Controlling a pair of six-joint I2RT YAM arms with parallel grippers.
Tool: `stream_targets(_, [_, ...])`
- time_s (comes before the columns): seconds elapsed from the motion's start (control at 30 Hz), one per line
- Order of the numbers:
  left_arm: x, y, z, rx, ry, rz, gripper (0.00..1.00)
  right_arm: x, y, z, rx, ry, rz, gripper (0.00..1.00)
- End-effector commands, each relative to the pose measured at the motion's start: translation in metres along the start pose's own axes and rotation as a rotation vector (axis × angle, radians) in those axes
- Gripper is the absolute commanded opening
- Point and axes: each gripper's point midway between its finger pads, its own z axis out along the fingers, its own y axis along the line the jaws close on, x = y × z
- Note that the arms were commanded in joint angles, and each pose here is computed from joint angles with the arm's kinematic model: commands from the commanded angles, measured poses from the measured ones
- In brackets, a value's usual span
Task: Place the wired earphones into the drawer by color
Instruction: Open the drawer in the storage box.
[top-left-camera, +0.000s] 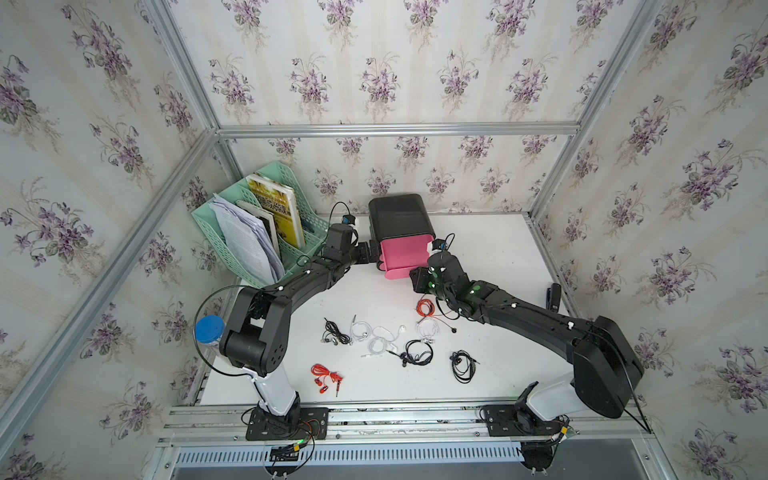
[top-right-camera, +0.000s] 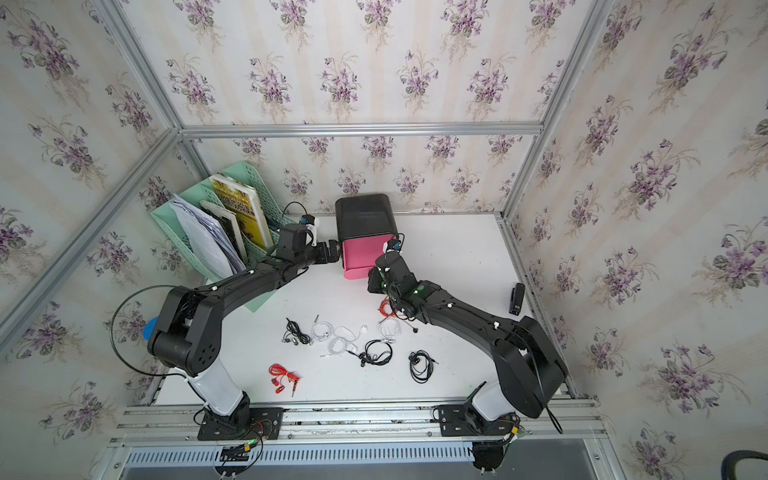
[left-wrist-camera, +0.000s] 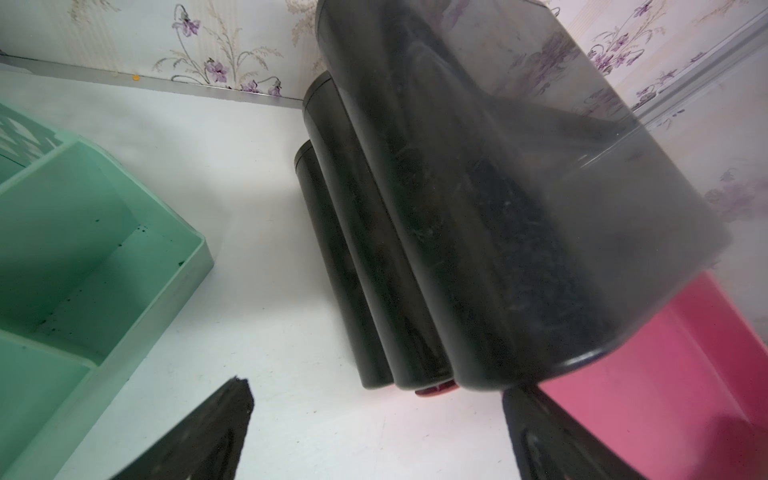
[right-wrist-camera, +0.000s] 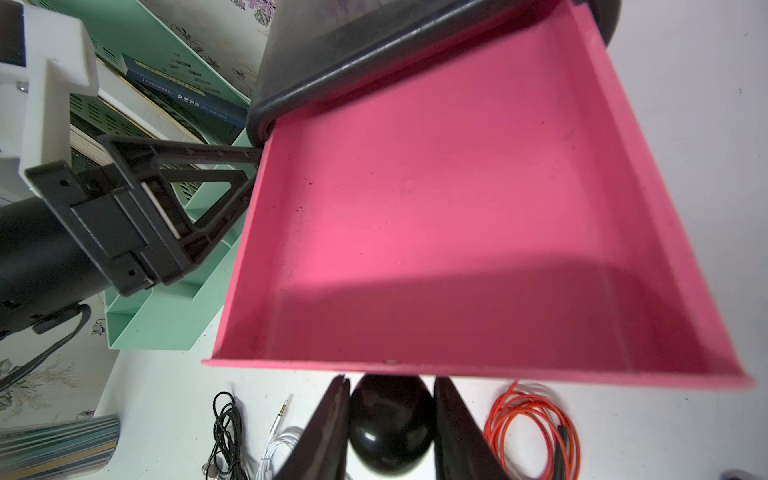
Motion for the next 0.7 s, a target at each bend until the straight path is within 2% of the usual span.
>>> stream_targets(0.0, [-0.012,0.000,0.003,-0.011,-0.035,0.013,0.99,-0.013,0.011,0.000,-0.029,-0.041,-0.007,0.28])
stream_targets(0.53, [-0.015,0.000,0.008,-0.012,-0.035,0.011,0.99,0.000,0.012,-0.006,-0.030,-0.021,0.003,0.28])
stream_targets(0.63, [-0.014,0.000,0.007,-0.010,-0.032,0.009,0.99,-0.001,0.012,-0.004,-0.026,-0.024,0.001,0.31])
stream_targets(0.67, [-0.014,0.000,0.007,-0.008,-0.032,0.009,0.99,-0.001,0.012,-0.004,-0.024,-0.024,0.002,0.37])
